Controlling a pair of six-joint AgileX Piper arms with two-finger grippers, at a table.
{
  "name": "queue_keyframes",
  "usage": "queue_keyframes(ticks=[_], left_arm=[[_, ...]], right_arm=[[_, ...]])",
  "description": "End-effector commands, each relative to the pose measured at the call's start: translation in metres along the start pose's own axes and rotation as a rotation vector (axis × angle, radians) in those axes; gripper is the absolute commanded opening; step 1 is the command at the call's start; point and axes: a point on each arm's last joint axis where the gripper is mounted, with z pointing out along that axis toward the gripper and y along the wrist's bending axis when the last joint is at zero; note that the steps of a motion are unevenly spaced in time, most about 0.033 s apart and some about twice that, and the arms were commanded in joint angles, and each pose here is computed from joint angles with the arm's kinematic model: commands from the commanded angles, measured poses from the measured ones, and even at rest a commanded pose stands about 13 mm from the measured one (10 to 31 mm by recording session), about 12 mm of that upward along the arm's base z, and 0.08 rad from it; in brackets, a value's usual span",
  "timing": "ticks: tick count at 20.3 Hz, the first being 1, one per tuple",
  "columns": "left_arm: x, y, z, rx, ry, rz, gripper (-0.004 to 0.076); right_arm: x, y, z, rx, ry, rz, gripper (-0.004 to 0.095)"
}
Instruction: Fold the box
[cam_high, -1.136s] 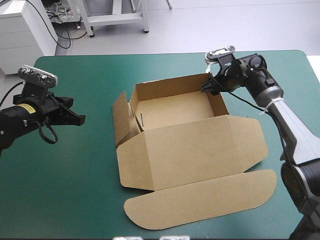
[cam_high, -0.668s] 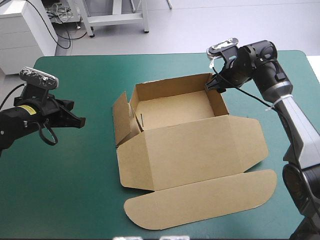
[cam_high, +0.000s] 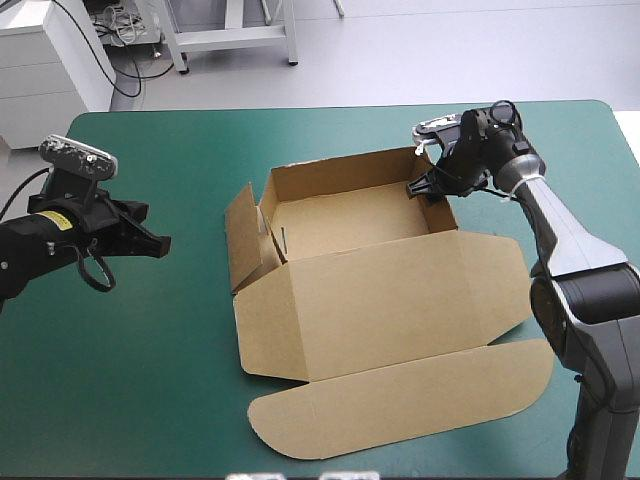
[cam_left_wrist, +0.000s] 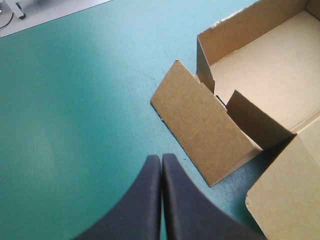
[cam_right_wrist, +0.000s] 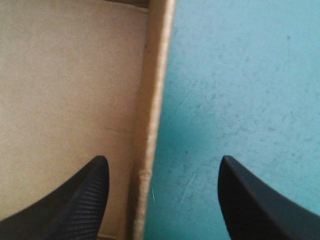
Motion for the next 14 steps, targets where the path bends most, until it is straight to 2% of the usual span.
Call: queue_keyframes(ticks=[1,4,6,9,11,12,14], left_arm=[[-0.011,0.000,-0.012,-0.013,-0.102,-0.009,-0.0008],[-0.011,0.000,-0.012,-0.013,-0.102,-0.009,-0.0008],[-0.011,0.000,-0.012,-0.013,-0.102,-0.009,-0.0008],[-0.011,0.000,-0.012,-0.013,-0.102,-0.009,-0.0008],[-0.011,0.000,-0.012,-0.013,-0.102,-0.009,-0.0008],[-0.011,0.000,-0.012,-0.013,-0.102,-0.009,-0.0008],[-0.011,0.000,-0.012,-0.014,-0.106,-0.009,-0.0008]], right_arm=[[-0.010,-0.002,-0.025,0.000,-0.111,-0.010,0.0578],[-0.011,0.000,-0.016,-0.025,-0.107,-0.005,0.0569],[-0.012,0.000,-0.015,-0.029,-0.109,0.003,0.0507],[-0.012,0.000,-0.015,-0.029,-0.111,0.005,0.0248],[-0.012,0.000,-0.015,-0.029,-0.111,0.001,0.0012],[-0.012,0.000,-0.015,-0.028,-0.113,-0.002,-0.0019],[-0.013,0.000,-0.015,-0.027,-0.118,-0.002,-0.0021]])
